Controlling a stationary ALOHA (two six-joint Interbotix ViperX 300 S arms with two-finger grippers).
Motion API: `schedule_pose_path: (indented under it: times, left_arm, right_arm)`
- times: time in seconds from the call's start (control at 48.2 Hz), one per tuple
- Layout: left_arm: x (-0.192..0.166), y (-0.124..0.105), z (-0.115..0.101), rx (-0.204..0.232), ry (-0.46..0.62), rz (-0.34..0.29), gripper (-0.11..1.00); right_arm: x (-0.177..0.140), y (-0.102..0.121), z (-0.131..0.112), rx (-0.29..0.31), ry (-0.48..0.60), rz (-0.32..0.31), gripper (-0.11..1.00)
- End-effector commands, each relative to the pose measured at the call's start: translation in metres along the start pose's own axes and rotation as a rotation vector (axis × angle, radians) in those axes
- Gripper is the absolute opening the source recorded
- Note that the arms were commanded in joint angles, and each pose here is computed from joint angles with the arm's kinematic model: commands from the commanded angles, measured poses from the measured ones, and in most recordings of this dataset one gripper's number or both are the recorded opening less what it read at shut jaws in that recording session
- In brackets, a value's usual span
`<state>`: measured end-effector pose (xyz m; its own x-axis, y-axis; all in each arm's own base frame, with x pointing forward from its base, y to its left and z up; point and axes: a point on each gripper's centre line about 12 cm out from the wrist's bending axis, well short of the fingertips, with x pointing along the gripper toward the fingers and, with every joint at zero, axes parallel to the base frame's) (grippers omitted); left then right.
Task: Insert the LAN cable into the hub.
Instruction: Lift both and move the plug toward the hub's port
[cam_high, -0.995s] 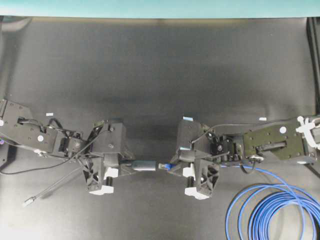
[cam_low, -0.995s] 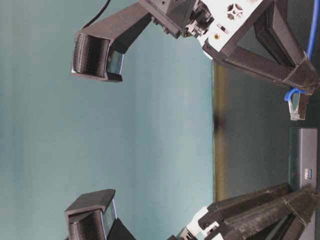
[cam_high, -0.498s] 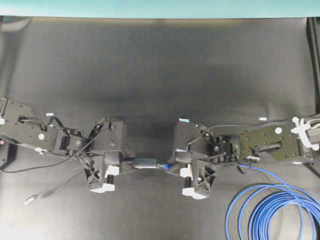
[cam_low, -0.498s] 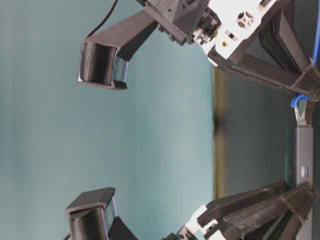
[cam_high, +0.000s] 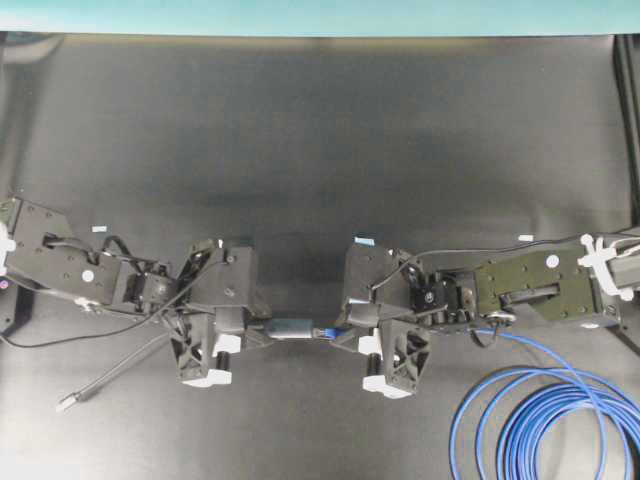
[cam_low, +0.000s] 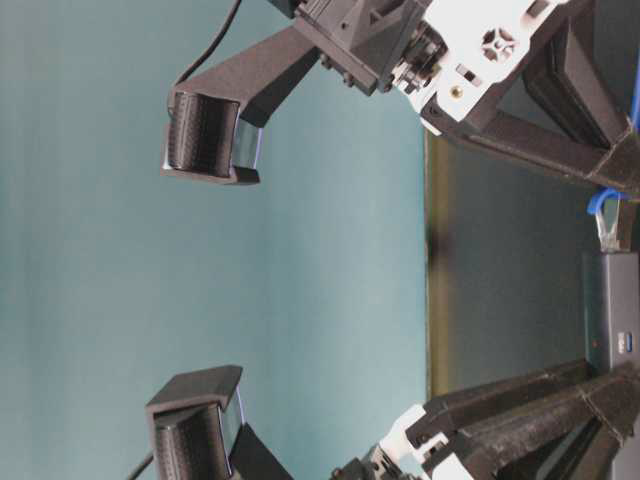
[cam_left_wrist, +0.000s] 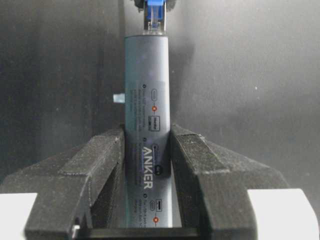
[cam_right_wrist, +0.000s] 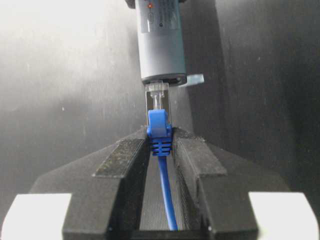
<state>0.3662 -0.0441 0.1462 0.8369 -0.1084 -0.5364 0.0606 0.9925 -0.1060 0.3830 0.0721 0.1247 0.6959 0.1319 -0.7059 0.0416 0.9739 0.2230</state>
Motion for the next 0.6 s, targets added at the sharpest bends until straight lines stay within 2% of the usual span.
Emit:
schedule_pose_path:
  times: [0.0, 0.415, 0.58]
  left_arm:
    - [0.001, -0.002, 0.013, 0.003, -0.035, -0.005, 0.28]
    - [0.009, -0.002, 0.020, 0.007, -0.006, 0.001, 0.28]
    - [0.017, -0.002, 0.028, 0.052, 0.033, 0.009, 0.28]
  right_arm:
    - [-0.001, -0.003, 0.009, 0.002, -0.016, -0.004, 0.13]
    - [0.002, -0.005, 0.009, 0.004, 0.015, -0.012, 0.13]
    - [0.005, -0.004, 0.011, -0.014, 0.038, -0.014, 0.13]
